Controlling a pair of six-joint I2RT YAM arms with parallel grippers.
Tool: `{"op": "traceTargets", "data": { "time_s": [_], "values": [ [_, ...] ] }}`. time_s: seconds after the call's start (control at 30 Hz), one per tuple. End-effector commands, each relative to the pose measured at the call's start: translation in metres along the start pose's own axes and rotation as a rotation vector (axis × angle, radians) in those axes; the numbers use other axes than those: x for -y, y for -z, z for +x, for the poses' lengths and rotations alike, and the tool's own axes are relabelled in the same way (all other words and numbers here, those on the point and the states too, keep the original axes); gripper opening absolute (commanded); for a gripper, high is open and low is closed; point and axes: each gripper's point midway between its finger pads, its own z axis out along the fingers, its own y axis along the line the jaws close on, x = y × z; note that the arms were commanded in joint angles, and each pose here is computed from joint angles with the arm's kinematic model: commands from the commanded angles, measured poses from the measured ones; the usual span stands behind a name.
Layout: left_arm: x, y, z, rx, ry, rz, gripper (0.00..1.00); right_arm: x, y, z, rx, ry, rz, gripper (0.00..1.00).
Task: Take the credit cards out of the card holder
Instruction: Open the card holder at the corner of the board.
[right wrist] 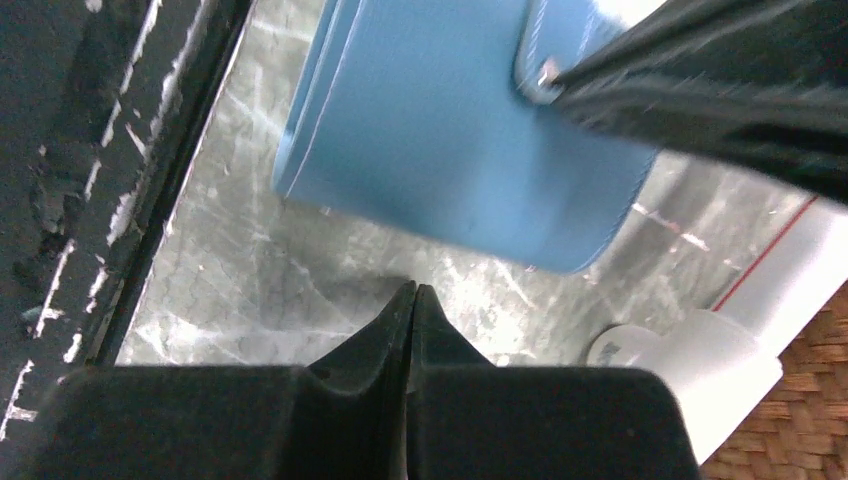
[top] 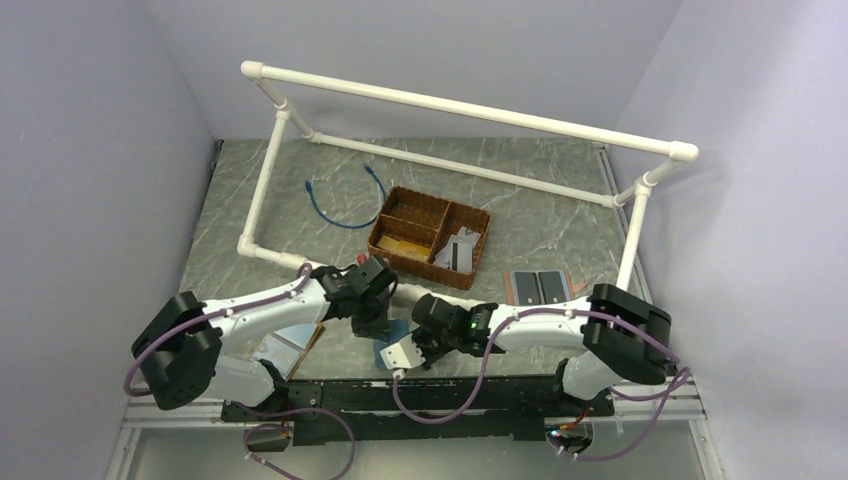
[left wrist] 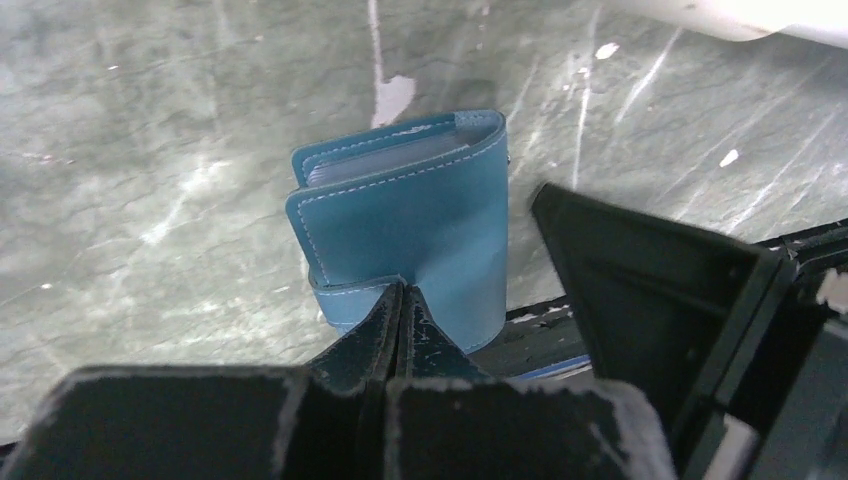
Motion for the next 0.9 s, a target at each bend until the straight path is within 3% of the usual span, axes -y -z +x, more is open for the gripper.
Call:
{"op": "traceTargets", "data": {
  "time_s": [0.0, 0.17, 0.4, 0.63, 0.87],
  "values": [
    [-0.018, 0.009, 0.003, 0.007, 0.013, -0.038, 0.0, -0.003, -0.004, 0.011, -0.055, -0.018, -0.005, 0.0],
    [-0.019, 0.014, 0.003, 0.017, 0.035, -0.012, 0.0, -0.001, -0.003, 0.012, -0.065, -0.028, 0.001, 0.0],
    [-0.005, 0.015, 0.002, 0.008, 0.041, 0.055, 0.0, 0.026, 0.023, -0.042, 0.114, -0.087, 0.042, 0.0],
    [-0.004, 0.01, 0.003, -0.009, 0.046, 0.045, 0.0, 0.034, 0.007, -0.075, 0.146, -0.037, 0.061, 0.0],
    [-0.018, 0.023, -0.002, 0.036, 0.057, -0.022, 0.0, 0.02, -0.023, -0.066, 0.106, -0.031, 0.023, 0.0]
  ]
}}
